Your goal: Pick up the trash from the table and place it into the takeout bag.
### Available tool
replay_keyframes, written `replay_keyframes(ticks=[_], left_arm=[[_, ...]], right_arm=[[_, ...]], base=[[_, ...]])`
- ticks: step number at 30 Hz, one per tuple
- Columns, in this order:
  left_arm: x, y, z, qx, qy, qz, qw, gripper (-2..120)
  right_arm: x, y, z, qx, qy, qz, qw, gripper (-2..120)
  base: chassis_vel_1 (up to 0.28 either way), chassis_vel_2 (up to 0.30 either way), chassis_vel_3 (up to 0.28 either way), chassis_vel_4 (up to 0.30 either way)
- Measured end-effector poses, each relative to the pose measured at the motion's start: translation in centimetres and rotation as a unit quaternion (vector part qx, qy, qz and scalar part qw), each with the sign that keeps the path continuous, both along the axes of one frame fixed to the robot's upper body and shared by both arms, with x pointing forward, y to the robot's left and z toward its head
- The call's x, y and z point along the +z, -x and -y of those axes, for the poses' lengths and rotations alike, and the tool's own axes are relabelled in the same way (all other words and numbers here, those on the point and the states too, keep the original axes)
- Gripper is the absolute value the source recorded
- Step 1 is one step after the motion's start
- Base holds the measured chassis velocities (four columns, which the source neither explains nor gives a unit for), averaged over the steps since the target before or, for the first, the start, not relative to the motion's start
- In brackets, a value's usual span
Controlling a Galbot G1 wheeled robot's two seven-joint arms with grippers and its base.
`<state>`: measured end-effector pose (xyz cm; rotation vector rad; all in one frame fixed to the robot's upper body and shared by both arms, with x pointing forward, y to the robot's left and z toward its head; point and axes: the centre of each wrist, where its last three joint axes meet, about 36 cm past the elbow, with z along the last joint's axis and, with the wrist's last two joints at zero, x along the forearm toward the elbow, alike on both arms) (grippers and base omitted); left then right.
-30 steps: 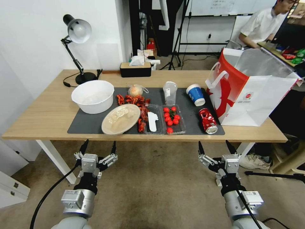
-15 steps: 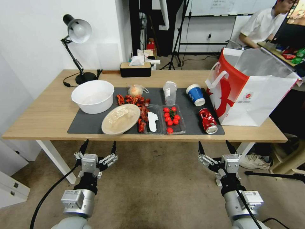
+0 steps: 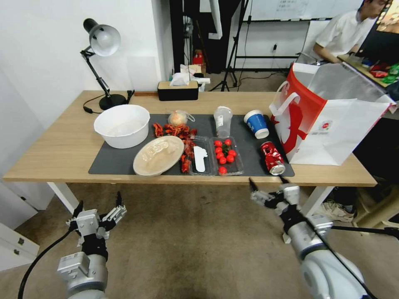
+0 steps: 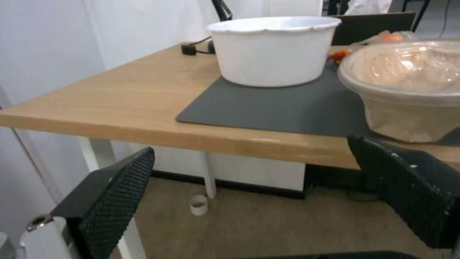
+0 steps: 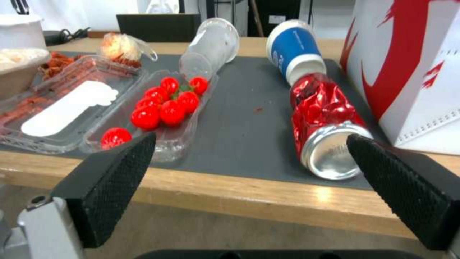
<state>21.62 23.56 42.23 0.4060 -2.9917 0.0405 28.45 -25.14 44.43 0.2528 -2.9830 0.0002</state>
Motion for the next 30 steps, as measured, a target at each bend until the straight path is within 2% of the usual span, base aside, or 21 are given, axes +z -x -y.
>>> replay_keyframes(ticks=[19, 30], left_arm=[[-0.7, -0.1, 0.6, -0.047, 0.020, 0.008, 0.9987, 100], [-1.1, -0.2, 0.5, -0.071, 0.022, 0.015, 0.9972, 100]], right_arm=[[0.8, 0.6, -0.2, -0.023, 0.003, 0.007, 1.000, 100], [3.0, -2.6, 0.9, -0.025, -0.021, 0.050, 0.998, 100]], base=[[0.000, 0.000, 0.000, 0.000], [0.000, 0.000, 0.000, 0.000]])
